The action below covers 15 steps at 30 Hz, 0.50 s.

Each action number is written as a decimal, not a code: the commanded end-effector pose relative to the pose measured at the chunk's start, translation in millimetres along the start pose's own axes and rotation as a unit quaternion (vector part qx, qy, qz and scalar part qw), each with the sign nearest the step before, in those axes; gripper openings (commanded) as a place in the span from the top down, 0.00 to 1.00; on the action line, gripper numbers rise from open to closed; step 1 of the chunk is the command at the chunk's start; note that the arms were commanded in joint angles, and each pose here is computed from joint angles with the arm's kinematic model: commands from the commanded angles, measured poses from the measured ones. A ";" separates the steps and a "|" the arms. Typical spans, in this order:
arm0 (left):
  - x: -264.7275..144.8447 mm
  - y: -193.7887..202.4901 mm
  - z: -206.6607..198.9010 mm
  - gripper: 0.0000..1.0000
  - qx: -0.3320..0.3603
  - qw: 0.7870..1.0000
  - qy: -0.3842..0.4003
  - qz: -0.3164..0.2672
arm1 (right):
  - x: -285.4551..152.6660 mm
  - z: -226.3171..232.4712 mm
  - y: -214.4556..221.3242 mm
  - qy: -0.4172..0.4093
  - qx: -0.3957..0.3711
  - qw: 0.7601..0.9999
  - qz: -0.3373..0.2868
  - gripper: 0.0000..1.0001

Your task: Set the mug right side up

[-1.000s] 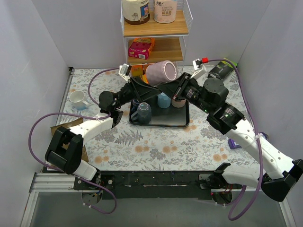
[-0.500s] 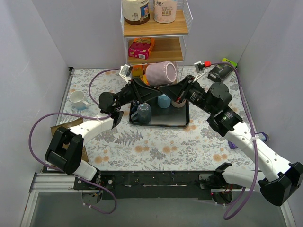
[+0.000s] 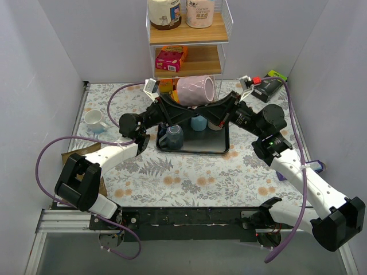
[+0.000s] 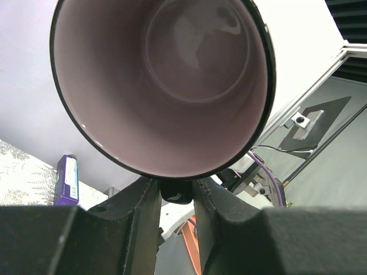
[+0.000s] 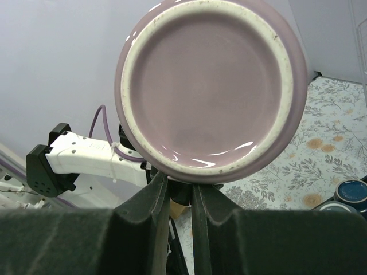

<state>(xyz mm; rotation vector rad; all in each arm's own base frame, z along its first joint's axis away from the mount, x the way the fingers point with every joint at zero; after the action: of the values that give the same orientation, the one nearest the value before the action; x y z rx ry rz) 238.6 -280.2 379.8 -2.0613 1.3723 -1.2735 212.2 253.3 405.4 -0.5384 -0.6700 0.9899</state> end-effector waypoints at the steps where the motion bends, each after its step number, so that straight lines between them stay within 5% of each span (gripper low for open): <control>1: 5.7 -40.3 -52.1 0.76 -0.156 0.984 0.067 -0.054 | -1.8 20.3 0.7 -0.059 -0.025 0.998 0.015 0.99; 5: 8.8 -46.7 -55.7 0.67 -0.157 0.983 0.074 -0.064 | -1.7 14.3 2.8 -0.051 -0.027 0.998 0.013 0.99; 9: 13.8 -50.2 -57.3 0.68 -0.159 0.982 0.077 -0.070 | -1.6 9.1 4.5 -0.044 -0.028 0.999 0.010 0.99; 14: 18.8 -49.2 -54.8 0.88 -0.160 0.982 0.080 -0.065 | -0.6 5.0 5.0 -0.036 -0.030 0.999 0.008 0.99; 15: 18.5 -48.5 -53.6 0.98 -0.161 0.982 0.078 -0.065 | -1.1 3.2 6.2 -0.031 -0.028 0.999 0.010 0.99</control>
<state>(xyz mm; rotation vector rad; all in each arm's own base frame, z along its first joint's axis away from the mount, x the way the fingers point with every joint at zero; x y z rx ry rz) 243.9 -282.7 393.5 -2.0742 1.3381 -1.3157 215.2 251.4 412.8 -0.5584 -0.7510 0.9450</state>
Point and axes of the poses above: each gripper's point midway between its finger pads, its own x axis out along the fingers, its own z axis along the line the jaws close on, y = z × x, the point moved 4 cm from there along -x, back along the fingers, and after that the axes turned 10 degrees about x, right-handed, at the moved point
